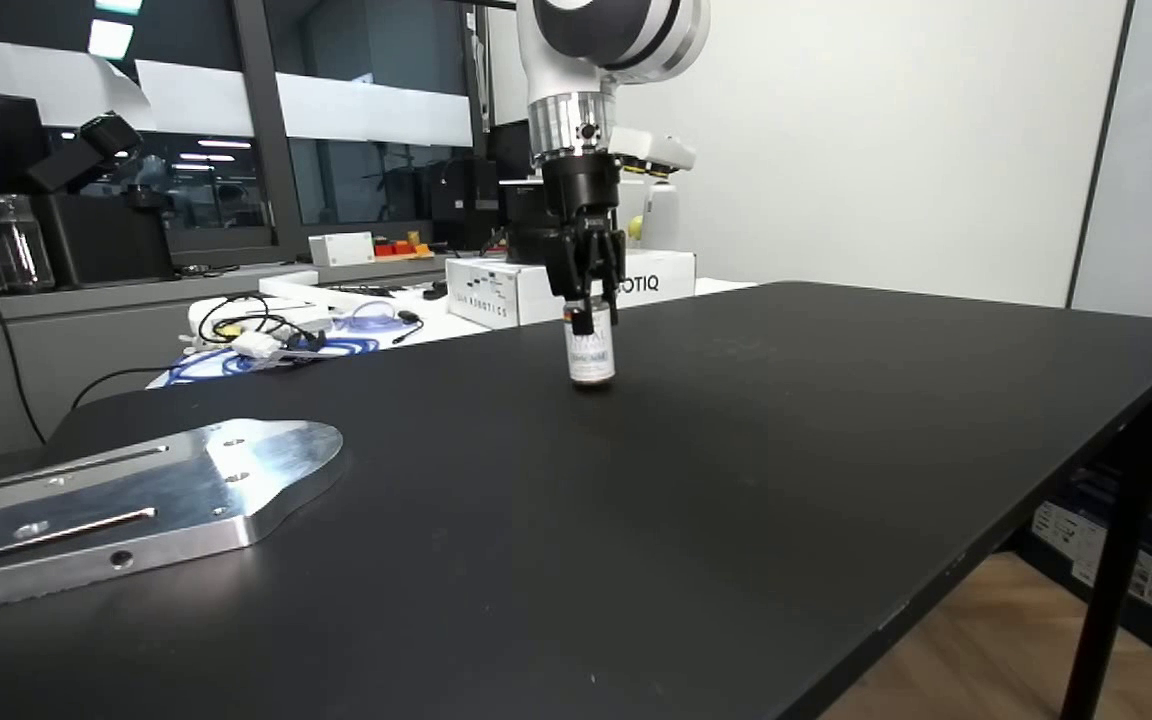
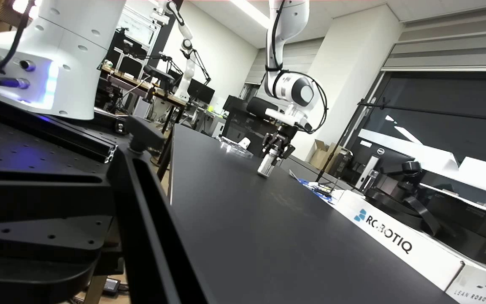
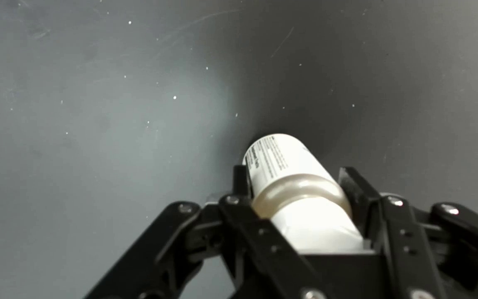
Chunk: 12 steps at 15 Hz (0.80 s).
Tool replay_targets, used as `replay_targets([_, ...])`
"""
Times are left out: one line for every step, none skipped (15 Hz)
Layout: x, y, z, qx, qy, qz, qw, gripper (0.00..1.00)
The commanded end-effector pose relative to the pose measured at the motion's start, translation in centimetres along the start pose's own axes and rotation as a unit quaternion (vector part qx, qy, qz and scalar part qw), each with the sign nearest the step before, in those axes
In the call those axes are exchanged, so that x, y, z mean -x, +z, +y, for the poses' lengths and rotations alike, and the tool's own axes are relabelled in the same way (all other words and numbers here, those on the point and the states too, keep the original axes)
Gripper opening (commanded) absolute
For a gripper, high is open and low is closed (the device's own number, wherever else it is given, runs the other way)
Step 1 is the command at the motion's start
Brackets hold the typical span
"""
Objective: Move the bottle backwards
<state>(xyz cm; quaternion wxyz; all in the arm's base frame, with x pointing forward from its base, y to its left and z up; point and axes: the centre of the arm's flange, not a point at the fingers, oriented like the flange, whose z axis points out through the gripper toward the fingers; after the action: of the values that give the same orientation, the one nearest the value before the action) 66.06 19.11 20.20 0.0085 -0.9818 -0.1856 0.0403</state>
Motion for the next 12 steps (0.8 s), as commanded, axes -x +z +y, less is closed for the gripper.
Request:
replay_targets([-1.1, -1.4, 0.0, 0.01, 0.002, 0.004, 0.9999, 0.83])
replay_targets([-1.1, -1.9, 0.0, 0.011, 0.003, 0.007, 0.9999, 0.84])
replay_targets([-1.0, -2.6, 0.0, 0.011, 0.004, 0.011, 0.9999, 0.92])
replay_targets([-1.0, -3.2, 0.1, 0.012, 0.006, 0.015, 0.9998, 0.98])
replay_targets([-0.9, -3.8, 0.1, 0.012, 0.006, 0.019, 0.9997, 1.0])
replay_targets([-0.7, -4.6, 0.1, 0.013, 0.007, 0.024, 0.9996, 1.0])
replay_targets([-0.5, -5.3, 0.1, 0.014, 0.008, 0.028, 0.9995, 1.0])
replay_targets([-0.1, -6.0, 0.1, 0.016, 0.008, 0.034, 0.9993, 1.0])
replay_targets([0.1, -6.6, 0.1, 0.017, 0.008, 0.038, 0.9991, 1.0])
replay_targets([0.3, -7.2, 0.0, 0.017, 0.008, 0.04, 0.999, 1.0])
replay_targets([0.6, -7.6, -0.1, 0.017, 0.006, 0.036, 0.9992, 1.0])
replay_targets([0.9, -7.9, -0.2, 0.02, 0.014, 0.027, 0.9993, 1.0])
